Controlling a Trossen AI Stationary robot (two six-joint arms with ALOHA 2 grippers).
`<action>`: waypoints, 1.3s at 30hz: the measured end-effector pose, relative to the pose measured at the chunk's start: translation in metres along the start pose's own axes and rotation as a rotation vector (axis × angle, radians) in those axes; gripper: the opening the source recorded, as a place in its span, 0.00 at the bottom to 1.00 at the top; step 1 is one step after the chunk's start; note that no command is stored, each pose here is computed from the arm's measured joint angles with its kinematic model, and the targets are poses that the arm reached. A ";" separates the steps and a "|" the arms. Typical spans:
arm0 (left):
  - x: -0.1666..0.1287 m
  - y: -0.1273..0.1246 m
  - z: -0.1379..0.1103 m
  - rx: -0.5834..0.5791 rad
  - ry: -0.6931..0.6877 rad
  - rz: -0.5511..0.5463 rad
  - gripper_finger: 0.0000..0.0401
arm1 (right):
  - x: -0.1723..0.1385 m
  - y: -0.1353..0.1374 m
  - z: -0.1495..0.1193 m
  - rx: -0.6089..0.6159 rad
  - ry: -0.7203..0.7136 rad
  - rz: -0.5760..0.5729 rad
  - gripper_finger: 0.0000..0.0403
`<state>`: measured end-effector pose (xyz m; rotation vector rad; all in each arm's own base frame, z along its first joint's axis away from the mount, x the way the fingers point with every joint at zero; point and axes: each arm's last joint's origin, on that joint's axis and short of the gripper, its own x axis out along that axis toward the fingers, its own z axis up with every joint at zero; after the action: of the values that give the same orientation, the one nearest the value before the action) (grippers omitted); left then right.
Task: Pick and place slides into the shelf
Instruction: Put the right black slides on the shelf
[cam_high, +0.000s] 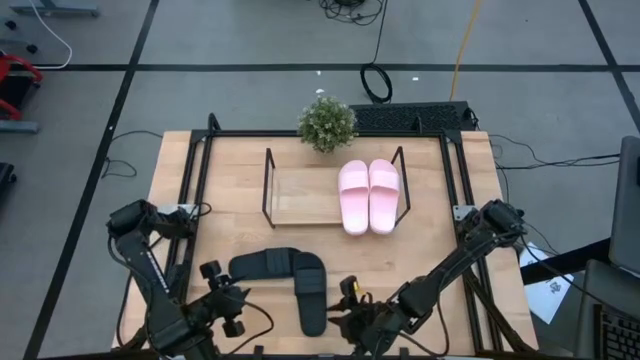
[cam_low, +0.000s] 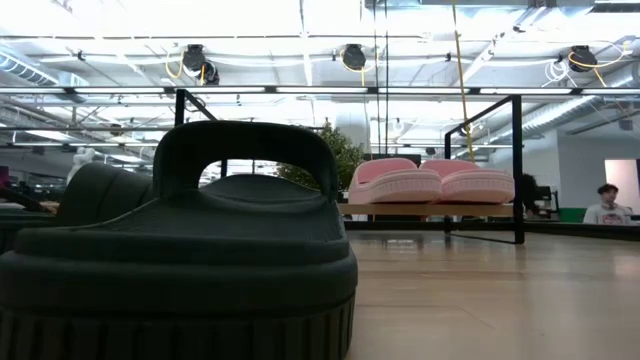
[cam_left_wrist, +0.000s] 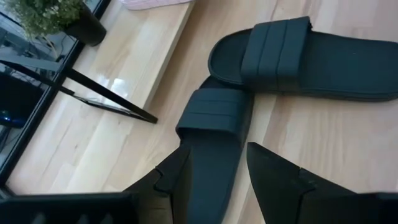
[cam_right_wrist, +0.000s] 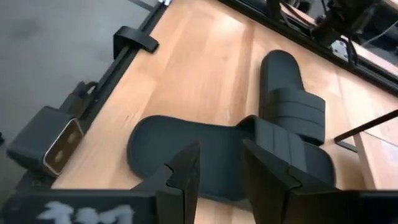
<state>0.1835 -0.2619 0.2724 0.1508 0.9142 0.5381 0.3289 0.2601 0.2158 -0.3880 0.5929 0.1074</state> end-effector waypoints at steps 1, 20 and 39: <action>0.000 0.000 0.000 0.000 -0.002 0.001 0.38 | 0.001 -0.002 0.000 0.011 0.001 -0.002 0.26; 0.006 0.002 0.007 0.003 -0.004 0.020 0.38 | 0.044 -0.021 -0.019 -0.018 0.097 0.004 0.26; 0.006 0.002 0.007 0.001 -0.004 0.020 0.38 | 0.053 -0.040 -0.024 0.014 0.147 -0.033 0.26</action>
<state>0.1911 -0.2563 0.2726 0.1621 0.9101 0.5560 0.3687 0.2130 0.1810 -0.3943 0.7311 0.0436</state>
